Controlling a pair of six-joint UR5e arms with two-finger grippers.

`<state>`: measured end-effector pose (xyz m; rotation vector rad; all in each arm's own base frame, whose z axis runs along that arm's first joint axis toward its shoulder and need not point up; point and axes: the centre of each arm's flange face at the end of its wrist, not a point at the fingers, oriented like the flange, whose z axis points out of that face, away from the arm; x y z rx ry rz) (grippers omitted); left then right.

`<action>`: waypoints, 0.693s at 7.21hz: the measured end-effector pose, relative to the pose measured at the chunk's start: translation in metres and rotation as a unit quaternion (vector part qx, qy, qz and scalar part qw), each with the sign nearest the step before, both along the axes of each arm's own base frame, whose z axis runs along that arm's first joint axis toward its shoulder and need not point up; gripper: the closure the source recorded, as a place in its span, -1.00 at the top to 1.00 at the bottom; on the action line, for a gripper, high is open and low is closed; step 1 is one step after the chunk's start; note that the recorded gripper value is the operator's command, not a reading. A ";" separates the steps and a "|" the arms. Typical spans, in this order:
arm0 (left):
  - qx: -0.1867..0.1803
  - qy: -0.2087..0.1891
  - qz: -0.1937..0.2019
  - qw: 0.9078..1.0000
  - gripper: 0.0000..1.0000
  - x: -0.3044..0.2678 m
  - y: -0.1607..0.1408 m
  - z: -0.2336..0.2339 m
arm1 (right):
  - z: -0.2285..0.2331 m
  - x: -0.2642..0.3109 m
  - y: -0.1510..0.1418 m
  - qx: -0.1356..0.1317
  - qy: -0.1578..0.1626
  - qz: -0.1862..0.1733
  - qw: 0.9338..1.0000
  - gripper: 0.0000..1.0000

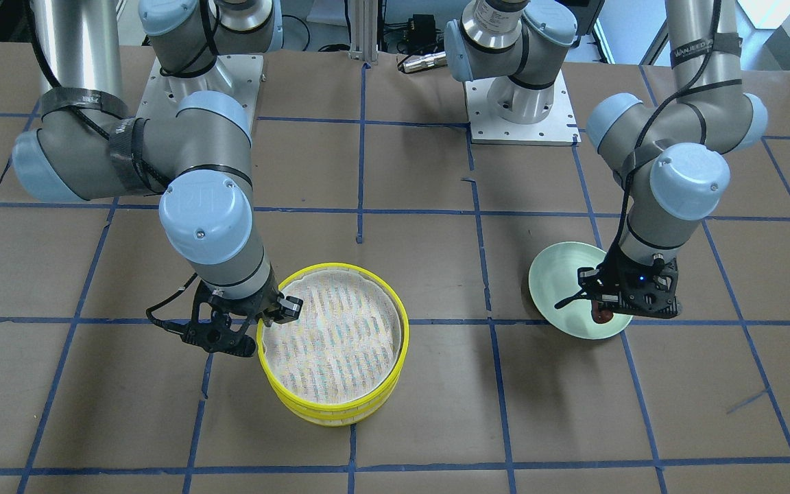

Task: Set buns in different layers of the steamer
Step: 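Grasp the brown bun with the left gripper and lift it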

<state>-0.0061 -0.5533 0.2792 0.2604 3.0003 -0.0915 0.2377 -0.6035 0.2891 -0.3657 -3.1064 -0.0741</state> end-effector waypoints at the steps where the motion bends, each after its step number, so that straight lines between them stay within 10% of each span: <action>1: -0.002 0.008 0.014 1.000 -0.92 -0.028 -0.004 0.026 | 0.000 0.000 0.000 0.000 0.000 0.000 1.000 -0.78; 5: -0.020 0.058 0.057 0.996 -0.92 -0.102 -0.011 0.070 | -0.001 0.000 0.000 -0.001 0.000 0.000 1.000 -0.77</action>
